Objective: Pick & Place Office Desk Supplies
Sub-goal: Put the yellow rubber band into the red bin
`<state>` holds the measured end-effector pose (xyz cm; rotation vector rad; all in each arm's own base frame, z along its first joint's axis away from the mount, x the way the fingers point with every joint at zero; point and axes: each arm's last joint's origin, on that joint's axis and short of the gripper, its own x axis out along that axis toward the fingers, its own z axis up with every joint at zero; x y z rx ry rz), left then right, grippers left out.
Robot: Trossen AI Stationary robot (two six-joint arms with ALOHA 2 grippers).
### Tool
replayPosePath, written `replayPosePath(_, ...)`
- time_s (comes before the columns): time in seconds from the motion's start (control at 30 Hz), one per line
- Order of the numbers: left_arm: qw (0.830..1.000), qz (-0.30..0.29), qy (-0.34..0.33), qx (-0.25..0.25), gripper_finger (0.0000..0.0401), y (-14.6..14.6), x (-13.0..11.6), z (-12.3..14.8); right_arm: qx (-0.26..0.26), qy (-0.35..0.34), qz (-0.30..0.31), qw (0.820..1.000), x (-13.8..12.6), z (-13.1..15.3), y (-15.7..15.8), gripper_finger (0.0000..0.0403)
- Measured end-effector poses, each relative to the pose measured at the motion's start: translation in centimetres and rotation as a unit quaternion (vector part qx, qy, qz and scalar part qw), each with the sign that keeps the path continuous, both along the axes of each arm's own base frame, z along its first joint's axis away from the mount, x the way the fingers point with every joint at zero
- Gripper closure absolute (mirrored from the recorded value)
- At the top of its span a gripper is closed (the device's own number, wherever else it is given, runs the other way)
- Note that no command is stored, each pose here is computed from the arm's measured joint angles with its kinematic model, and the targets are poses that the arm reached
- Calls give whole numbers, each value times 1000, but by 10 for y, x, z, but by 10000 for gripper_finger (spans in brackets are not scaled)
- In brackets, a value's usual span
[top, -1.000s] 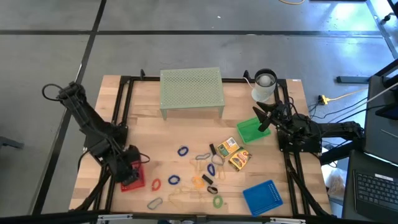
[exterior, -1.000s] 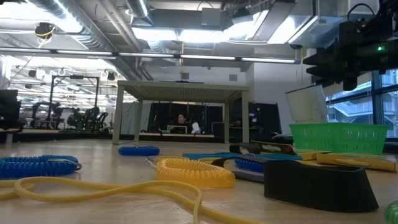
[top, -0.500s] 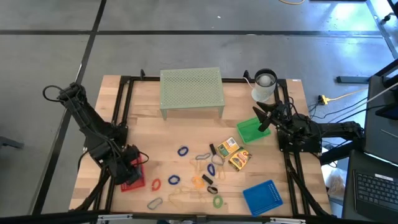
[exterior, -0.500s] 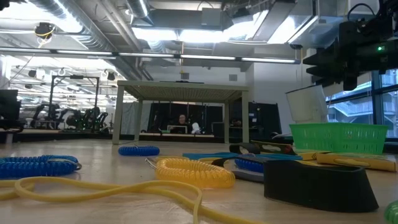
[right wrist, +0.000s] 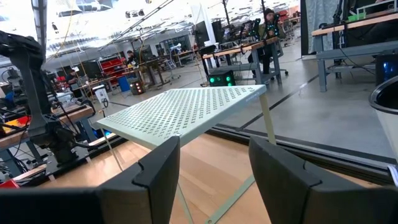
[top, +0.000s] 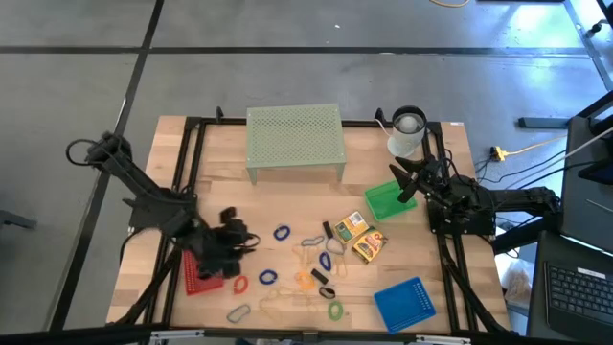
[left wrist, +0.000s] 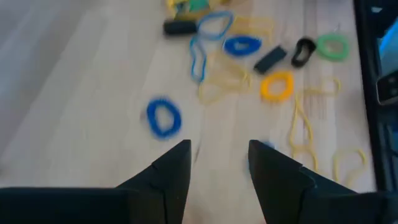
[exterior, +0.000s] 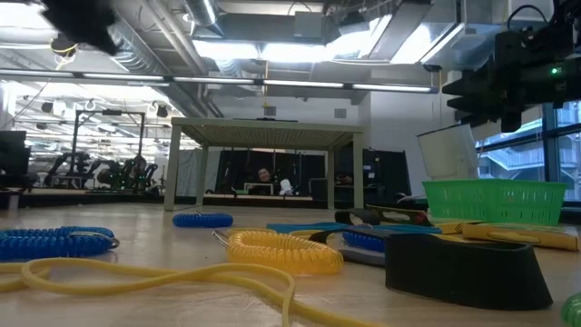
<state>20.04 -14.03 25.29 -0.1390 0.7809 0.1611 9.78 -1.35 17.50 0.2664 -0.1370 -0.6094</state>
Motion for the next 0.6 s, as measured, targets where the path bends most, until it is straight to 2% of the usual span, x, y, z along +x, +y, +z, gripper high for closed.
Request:
replayPosePath(0.23, 995, -46, 4, 90, 220, 1, 51, -35, 0, 0, 0, 1000, 0, 0, 0, 209)
replayPosePath(0.33, 993, -34, 16, 115, 208, 6, 64, -50, 0, 0, 0, 1000, 0, 0, 0, 209)
replayPosePath(0.4, 992, -20, 21, 122, 202, 10, 71, -58, 0, 0, 0, 1000, 0, 0, 0, 209)
replayPosePath(0.6, 996, 9, 2, 92, 198, 16, 88, -68, 0, 0, 0, 1000, 0, 0, 0, 209)
